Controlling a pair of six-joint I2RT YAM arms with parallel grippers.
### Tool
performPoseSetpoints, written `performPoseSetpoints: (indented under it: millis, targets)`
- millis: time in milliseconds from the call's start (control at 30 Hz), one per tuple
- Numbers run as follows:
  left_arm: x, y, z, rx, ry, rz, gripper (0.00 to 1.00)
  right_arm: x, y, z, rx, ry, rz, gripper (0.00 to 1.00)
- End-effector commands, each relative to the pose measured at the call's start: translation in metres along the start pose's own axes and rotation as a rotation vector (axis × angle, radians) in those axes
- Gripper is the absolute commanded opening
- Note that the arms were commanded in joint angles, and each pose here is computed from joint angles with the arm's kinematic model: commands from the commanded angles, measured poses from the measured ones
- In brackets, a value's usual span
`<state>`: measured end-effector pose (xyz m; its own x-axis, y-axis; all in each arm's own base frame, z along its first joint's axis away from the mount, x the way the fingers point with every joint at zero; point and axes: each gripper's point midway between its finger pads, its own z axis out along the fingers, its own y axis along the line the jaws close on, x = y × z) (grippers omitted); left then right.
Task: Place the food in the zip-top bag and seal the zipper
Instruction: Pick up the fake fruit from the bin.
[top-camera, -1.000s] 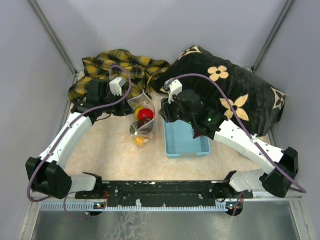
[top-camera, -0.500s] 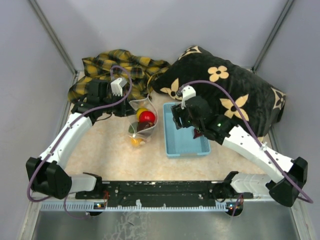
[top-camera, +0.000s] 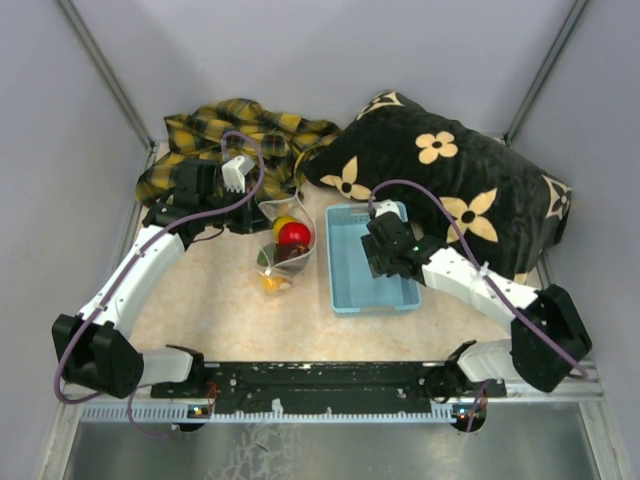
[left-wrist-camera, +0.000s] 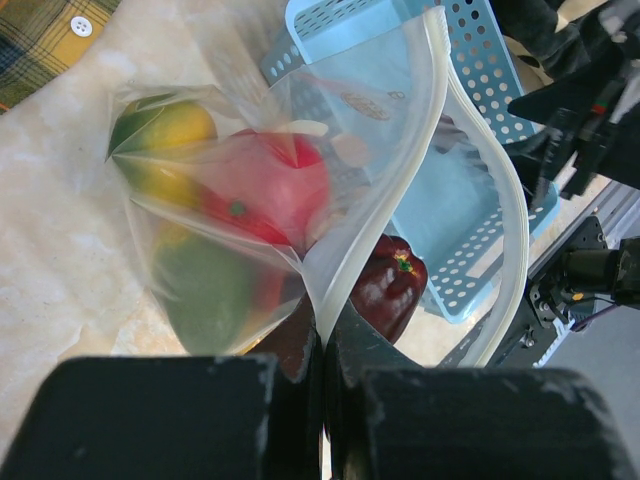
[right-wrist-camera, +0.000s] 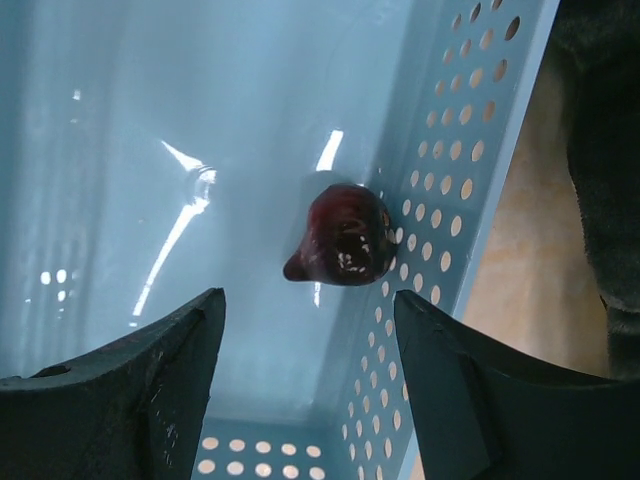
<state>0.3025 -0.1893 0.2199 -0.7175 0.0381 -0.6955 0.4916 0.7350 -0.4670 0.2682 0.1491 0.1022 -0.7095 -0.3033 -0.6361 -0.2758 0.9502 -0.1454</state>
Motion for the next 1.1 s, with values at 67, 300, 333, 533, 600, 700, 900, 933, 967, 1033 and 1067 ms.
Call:
performPoseSetpoints:
  millis: [67, 300, 333, 533, 600, 700, 900, 933, 967, 1033, 1067]
  targets:
    - [-0.005, -0.004, -0.002, 0.024, -0.027, 0.024, 0.00, -0.009, -0.011, 0.030, 0.070, -0.016, 0.008, 0.69]
    - [-0.005, -0.004, -0.001, 0.028, -0.025, 0.023, 0.00, 0.008, -0.010, 0.055, 0.079, 0.056, -0.011, 0.67]
    - [-0.005, -0.004, -0.001, 0.027, -0.025, 0.024, 0.00, 0.009, -0.009, 0.057, 0.076, 0.063, -0.010, 0.66]
    - [-0.003, -0.004, 0.000, 0.031, -0.020, 0.020, 0.00, 0.019, -0.007, 0.064, 0.051, 0.094, 0.003, 0.65]
    - [-0.004, -0.004, 0.000, 0.031, -0.021, 0.020, 0.00, 0.019, -0.007, 0.066, 0.036, 0.088, 0.019, 0.65]
    - [-0.004, -0.004, -0.001, 0.031, -0.024, 0.020, 0.00, 0.019, -0.006, 0.070, 0.006, 0.084, 0.045, 0.65]
    - [-0.004, -0.004, -0.001, 0.032, -0.024, 0.020, 0.00, 0.013, -0.004, 0.073, -0.023, 0.084, 0.057, 0.54]
    - [-0.004, -0.005, -0.001, 0.033, -0.025, 0.021, 0.00, 0.012, -0.003, 0.071, -0.029, 0.084, 0.057, 0.51]
    - [-0.005, -0.005, -0.001, 0.033, -0.026, 0.022, 0.00, 0.010, -0.003, 0.069, -0.035, 0.082, 0.058, 0.47]
    - [-0.004, -0.005, -0.001, 0.033, -0.025, 0.020, 0.00, 0.002, -0.003, 0.059, -0.045, 0.065, 0.061, 0.42]
    - [-0.004, -0.005, -0.001, 0.033, -0.026, 0.021, 0.00, -0.004, -0.004, 0.053, -0.048, 0.049, 0.062, 0.41]
